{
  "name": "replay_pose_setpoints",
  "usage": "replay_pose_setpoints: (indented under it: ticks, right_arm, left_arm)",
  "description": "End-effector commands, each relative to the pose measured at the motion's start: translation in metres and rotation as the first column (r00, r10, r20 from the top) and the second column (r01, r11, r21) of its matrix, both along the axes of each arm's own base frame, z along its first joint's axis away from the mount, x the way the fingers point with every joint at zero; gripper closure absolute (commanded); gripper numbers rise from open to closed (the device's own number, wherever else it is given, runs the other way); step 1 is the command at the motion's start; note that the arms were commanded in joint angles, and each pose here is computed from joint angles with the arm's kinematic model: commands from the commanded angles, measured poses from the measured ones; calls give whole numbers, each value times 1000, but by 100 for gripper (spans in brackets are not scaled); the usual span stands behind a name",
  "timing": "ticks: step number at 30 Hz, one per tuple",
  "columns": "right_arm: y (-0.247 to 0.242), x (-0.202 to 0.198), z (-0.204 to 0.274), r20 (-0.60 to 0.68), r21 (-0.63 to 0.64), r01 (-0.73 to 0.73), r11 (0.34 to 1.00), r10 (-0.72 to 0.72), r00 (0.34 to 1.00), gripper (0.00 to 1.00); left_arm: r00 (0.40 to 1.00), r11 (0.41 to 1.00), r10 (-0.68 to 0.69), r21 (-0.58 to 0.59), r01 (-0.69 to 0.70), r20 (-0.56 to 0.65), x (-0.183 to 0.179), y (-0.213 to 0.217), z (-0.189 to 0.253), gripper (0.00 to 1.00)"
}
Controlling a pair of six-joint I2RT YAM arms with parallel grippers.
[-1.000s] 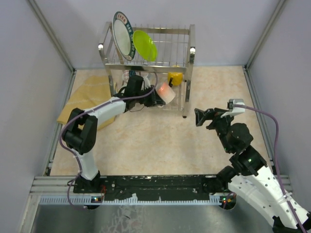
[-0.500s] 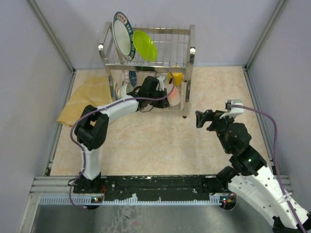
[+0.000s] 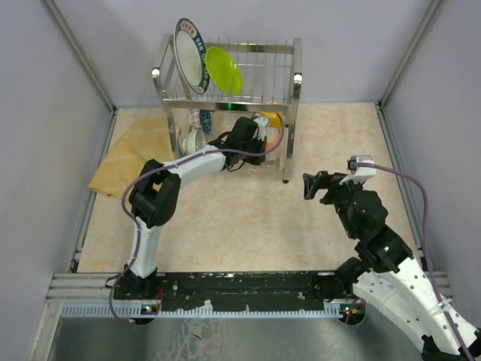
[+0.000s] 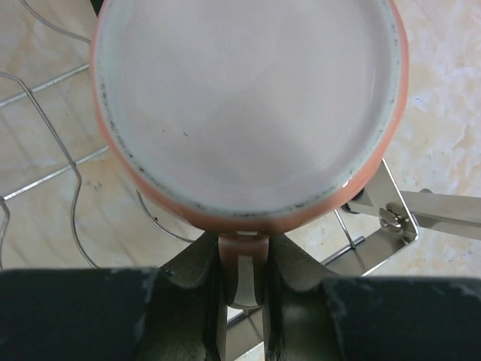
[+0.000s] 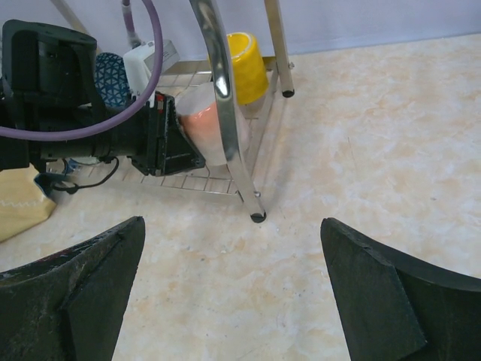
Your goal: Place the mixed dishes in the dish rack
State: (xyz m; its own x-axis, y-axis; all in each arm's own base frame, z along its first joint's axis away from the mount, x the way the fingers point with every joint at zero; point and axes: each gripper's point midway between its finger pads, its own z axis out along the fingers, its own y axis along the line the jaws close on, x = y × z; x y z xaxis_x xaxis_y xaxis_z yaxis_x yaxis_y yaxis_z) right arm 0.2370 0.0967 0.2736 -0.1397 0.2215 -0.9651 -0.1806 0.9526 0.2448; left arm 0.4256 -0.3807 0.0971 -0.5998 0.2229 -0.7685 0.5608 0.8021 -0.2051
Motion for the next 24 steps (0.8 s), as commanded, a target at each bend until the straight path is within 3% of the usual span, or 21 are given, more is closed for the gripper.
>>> replay_pose_setpoints:
  ticks: [1, 6, 10, 24]
  right_arm:
    - [-8, -4, 31, 69, 32, 23, 999, -25, 997, 0]
    - [-10, -4, 30, 69, 33, 30, 999, -32, 997, 0]
    - [-9, -4, 29, 68, 32, 29, 999, -31, 997, 0]
    - [-1, -1, 24, 59, 19, -1, 1000, 0, 998, 1]
  left_arm:
    - [993, 999, -29, -13, 30, 115, 14, -15, 31, 100]
    - [991, 998, -53, 28, 50, 125, 6, -19, 24, 100]
    - [989, 997, -68, 44, 62, 130, -1, -22, 18, 93]
    - [990, 999, -39, -15, 41, 138, -10, -21, 34, 54]
